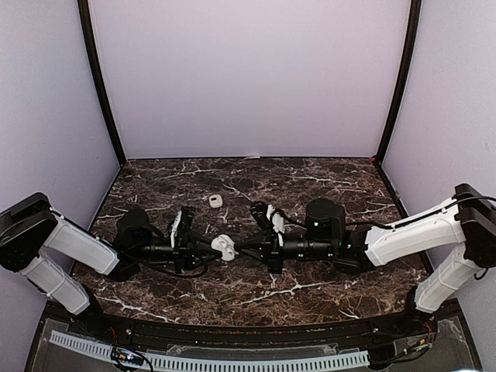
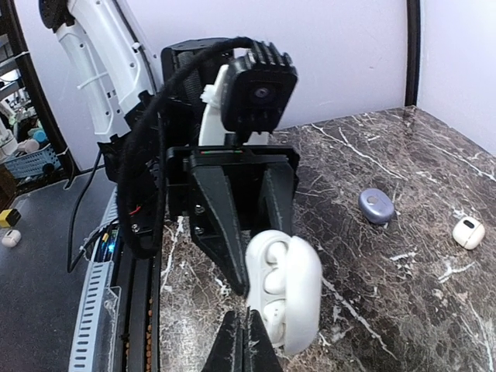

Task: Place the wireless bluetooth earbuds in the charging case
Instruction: Close the charging case with the earbuds.

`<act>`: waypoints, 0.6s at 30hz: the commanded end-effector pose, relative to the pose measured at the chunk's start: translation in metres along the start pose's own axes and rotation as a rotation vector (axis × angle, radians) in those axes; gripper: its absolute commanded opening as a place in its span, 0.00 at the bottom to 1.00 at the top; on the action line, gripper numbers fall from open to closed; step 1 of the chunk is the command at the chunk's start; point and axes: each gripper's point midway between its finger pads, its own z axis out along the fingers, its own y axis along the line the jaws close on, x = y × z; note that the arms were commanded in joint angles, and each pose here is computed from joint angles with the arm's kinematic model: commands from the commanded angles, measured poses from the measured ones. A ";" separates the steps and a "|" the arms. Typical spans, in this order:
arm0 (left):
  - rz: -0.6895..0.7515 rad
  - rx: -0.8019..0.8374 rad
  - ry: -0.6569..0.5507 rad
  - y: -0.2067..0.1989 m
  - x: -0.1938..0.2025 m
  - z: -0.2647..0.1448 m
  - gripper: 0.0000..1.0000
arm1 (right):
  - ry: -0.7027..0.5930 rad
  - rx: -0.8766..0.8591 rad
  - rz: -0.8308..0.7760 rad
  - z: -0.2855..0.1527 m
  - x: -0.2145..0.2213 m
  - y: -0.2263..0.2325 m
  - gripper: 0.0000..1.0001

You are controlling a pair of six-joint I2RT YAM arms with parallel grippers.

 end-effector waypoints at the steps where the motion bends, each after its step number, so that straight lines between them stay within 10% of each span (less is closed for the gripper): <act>1: 0.036 0.077 -0.018 -0.014 -0.007 -0.001 0.13 | -0.021 0.151 0.083 -0.003 -0.002 -0.036 0.00; 18: 0.013 0.099 -0.025 -0.015 -0.009 0.002 0.13 | 0.055 -0.138 0.030 0.018 0.010 0.011 0.00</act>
